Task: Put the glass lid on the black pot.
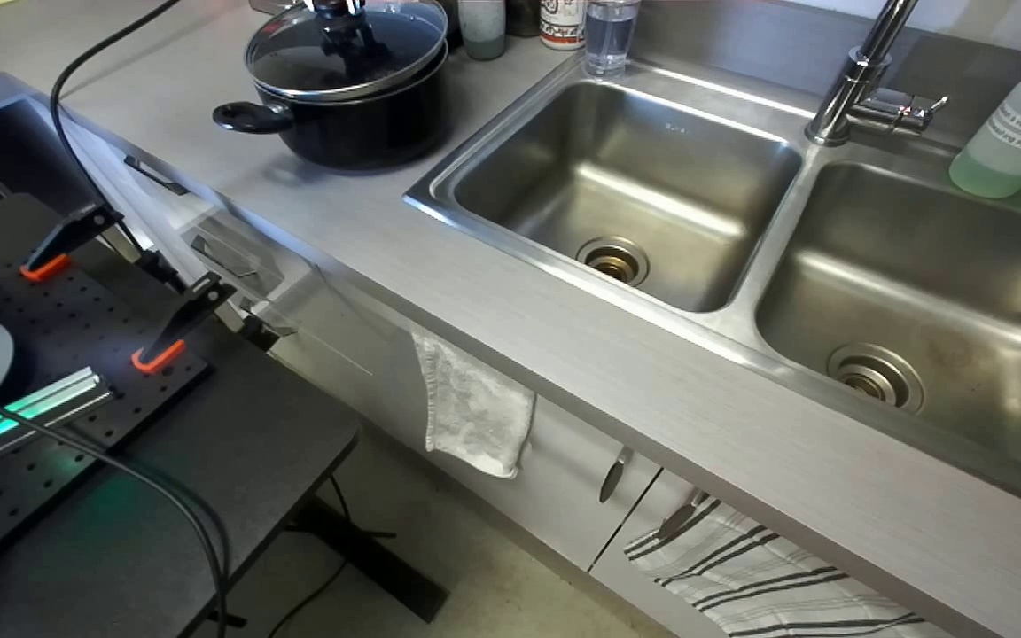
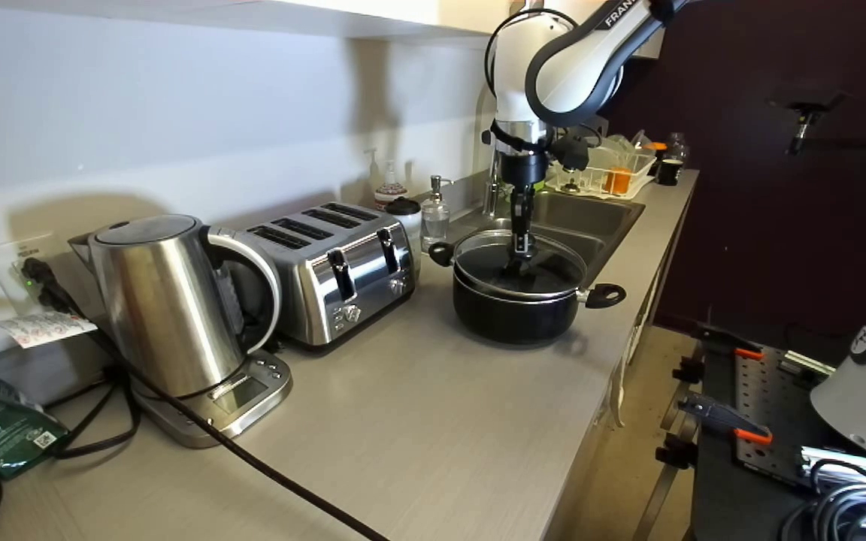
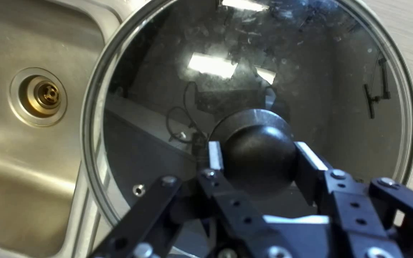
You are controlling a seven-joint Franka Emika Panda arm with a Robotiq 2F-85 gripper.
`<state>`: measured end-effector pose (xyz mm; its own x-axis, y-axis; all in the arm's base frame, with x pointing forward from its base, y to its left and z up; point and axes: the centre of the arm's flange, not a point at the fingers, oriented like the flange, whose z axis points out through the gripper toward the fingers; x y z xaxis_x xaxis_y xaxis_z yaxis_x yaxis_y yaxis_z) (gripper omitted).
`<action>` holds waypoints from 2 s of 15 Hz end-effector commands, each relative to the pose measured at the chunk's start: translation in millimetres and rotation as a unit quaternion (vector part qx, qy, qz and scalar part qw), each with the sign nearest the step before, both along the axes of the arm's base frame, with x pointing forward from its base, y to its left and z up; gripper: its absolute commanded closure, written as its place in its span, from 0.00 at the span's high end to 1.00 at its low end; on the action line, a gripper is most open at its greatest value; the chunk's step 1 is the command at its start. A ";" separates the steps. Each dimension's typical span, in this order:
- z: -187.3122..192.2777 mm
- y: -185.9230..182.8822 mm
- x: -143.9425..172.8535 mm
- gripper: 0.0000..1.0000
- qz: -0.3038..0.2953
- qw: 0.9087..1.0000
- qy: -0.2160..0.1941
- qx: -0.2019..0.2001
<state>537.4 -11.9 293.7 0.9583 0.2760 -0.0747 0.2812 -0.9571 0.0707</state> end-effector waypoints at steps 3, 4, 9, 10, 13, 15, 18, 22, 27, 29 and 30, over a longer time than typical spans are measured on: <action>4.9 3.9 12.5 0.25 -0.011 1.000 -0.006 0.014; 4.2 4.8 12.8 0.25 -0.011 1.000 -0.005 0.014; -0.4 9.1 10.5 0.25 -0.007 1.000 0.000 0.016; -0.7 9.2 9.8 0.25 -0.007 1.000 0.000 0.017; -2.8 8.3 8.0 0.25 -0.007 1.000 0.003 0.018; -4.6 7.4 7.5 0.25 -0.008 1.000 0.006 0.020; -8.5 5.0 7.9 0.25 -0.015 0.999 0.012 0.029; -13.1 0.5 7.2 0.25 -0.029 0.999 0.016 0.040; -15.7 -3.4 6.3 0.25 -0.039 0.998 0.019 0.049; -17.4 -4.5 6.4 0.25 -0.042 0.998 0.021 0.049; -17.8 -4.9 6.3 0.25 -0.042 0.998 0.021 0.049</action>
